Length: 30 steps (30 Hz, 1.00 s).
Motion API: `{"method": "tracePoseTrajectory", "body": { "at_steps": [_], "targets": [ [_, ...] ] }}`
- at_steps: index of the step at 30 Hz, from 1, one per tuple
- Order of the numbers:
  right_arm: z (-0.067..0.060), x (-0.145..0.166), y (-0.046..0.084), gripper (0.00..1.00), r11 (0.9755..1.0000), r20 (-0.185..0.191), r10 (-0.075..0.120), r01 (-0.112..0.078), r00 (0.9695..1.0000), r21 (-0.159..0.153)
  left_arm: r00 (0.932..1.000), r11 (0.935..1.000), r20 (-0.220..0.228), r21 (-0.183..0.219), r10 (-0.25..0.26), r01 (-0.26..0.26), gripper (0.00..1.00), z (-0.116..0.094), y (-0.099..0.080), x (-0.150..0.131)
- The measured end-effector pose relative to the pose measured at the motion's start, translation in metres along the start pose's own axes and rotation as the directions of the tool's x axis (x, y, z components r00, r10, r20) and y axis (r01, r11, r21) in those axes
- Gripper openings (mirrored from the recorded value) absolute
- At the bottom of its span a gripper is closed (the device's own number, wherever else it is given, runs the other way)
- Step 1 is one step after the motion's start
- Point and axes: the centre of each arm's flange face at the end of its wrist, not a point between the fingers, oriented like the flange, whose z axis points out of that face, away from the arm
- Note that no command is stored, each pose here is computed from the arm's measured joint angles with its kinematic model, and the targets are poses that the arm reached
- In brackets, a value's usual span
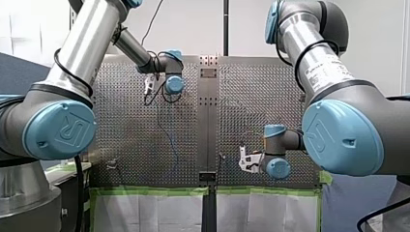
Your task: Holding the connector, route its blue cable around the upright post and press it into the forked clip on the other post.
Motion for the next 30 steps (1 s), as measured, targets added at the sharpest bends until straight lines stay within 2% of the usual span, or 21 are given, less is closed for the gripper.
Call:
{"method": "tracePoseTrajectory", "body": {
  "at_steps": [5, 9, 23, 30],
  "targets": [
    [0.000, 0.000, 0.000, 0.00, 1.0000, -0.001, 0.000, 0.000, 1.0000, 0.002, 0.9999, 1.0000, 0.010, -0.006, -0.007, 0.007, 1.00, 0.003, 0.001, -0.002],
    [0.000, 0.000, 0.000, 0.00, 1.0000, 0.000, 0.000, 0.000, 1.0000, 0.002, 1.0000, 0.9999, -0.002, -0.017, -0.001, 0.001, 1.00, 0.007, 0.002, 0.000],
    [-0.001, 0.000, 0.000, 0.00, 1.0000, 0.006, -0.002, 0.002, 1.0000, 0.002, 0.9981, 0.9989, -0.044, 0.021, 0.043, -0.043, 1.00, 0.002, -0.015, 0.022],
    [-0.001, -0.001, 0.000, 0.00, 1.0000, 0.008, -0.003, 0.003, 1.0000, 0.003, 0.9973, 0.9984, -0.049, 0.019, 0.055, -0.054, 1.00, -0.005, -0.018, 0.038]
  ]
}}
